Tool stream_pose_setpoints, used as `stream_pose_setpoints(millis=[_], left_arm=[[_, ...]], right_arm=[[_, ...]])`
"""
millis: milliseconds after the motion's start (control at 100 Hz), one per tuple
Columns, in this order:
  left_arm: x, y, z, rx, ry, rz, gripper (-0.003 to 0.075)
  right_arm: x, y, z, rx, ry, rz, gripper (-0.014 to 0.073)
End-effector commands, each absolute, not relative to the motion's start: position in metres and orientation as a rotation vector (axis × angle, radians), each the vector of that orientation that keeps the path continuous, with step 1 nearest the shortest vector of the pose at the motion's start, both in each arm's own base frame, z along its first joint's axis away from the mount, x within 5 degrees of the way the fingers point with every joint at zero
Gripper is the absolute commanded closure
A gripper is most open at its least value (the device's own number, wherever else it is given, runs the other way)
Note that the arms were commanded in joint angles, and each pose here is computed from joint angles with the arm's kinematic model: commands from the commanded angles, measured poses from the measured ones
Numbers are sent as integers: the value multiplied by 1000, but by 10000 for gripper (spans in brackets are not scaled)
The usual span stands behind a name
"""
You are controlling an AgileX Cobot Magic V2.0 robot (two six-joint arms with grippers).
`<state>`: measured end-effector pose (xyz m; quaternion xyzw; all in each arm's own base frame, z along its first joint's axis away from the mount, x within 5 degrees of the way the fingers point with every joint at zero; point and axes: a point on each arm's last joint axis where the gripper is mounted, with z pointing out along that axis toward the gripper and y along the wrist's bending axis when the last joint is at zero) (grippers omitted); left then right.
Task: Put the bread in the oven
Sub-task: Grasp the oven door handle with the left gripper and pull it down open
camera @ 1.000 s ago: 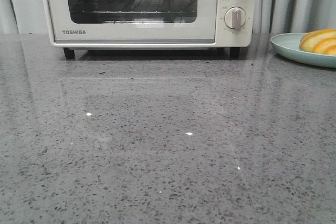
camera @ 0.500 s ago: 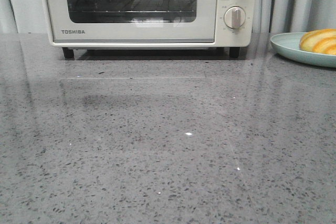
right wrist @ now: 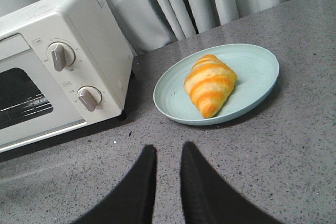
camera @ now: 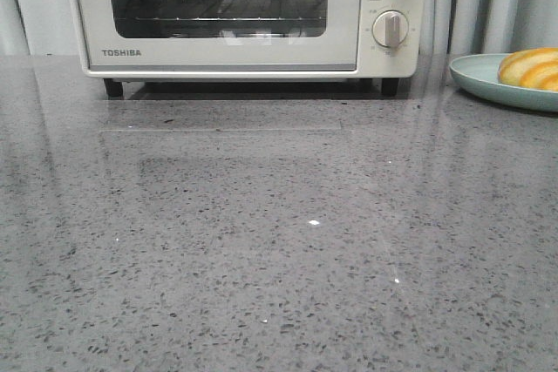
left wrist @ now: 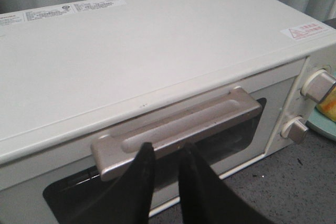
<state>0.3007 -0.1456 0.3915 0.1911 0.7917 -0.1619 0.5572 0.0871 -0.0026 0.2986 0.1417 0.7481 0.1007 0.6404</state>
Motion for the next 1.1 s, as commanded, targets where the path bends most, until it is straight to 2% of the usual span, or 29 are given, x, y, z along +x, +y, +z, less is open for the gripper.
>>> stream_pose_setpoints(millis=[0, 170, 340, 680, 1090], left_arm=[[304, -149, 416, 406, 1754, -407, 631], [319, -156, 409, 405, 1768, -403, 741], [329, -159, 400, 397, 1772, -396, 741], [339, -162, 391, 379, 1755, -385, 741], [332, -162, 376, 496, 1895, -341, 741]], right_arm=[[89, -4, 315, 305, 1620, 214, 504], [89, -4, 314, 305, 1624, 214, 516], [89, -4, 314, 306, 1630, 214, 672], [89, -4, 314, 306, 1632, 214, 670], [89, -4, 314, 306, 1632, 214, 670]])
